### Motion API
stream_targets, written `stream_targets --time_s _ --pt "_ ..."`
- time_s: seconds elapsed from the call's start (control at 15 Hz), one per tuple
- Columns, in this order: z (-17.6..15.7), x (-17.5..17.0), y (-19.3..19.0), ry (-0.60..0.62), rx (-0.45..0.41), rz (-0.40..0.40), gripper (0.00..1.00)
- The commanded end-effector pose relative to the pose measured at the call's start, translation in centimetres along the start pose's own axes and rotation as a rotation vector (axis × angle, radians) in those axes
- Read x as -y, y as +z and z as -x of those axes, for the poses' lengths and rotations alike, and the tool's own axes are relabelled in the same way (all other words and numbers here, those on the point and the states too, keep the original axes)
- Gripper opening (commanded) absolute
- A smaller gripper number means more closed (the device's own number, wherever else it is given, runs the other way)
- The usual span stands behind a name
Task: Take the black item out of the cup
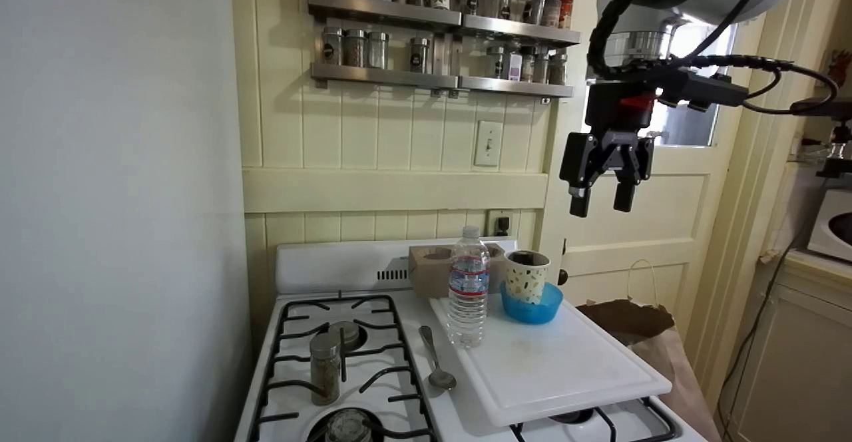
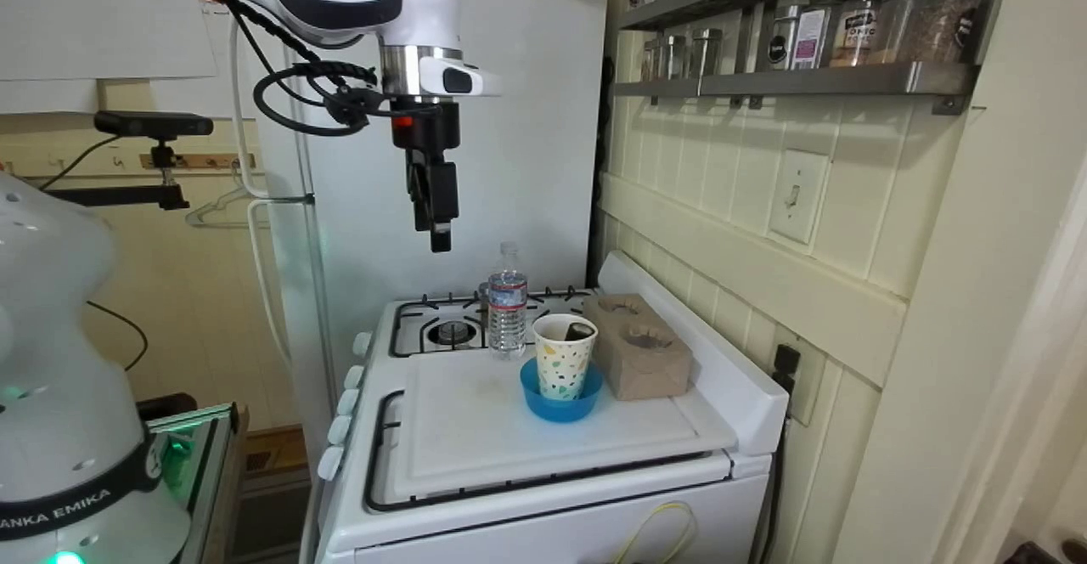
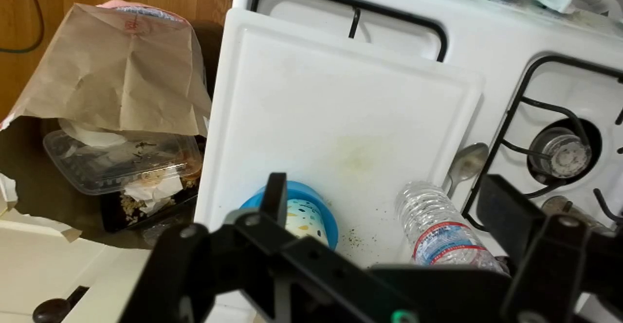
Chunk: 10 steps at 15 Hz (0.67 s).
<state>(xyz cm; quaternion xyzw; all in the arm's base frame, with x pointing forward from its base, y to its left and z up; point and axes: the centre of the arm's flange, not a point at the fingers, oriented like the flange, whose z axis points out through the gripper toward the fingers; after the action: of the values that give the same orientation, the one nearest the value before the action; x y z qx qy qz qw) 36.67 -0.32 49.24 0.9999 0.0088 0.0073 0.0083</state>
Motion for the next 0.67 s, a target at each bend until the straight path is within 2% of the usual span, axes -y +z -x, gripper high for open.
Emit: stream_targets --time_s 0.0,0.27,0.33,0.47,0.6 --pt "0.0 0.0 0.0 0.000 0.000 0.000 1.00" --pt "0.0 0.0 0.0 0.000 0.000 0.000 1.00" --pt "-1.8 -0.3 0.4 0.140 0.036 0.038 1.00" --pt "-4.1 -1.6 1.3 0.236 0.024 0.051 1.00" --pt "-6.6 -3.2 2.1 0.338 0.051 0.055 1.00"
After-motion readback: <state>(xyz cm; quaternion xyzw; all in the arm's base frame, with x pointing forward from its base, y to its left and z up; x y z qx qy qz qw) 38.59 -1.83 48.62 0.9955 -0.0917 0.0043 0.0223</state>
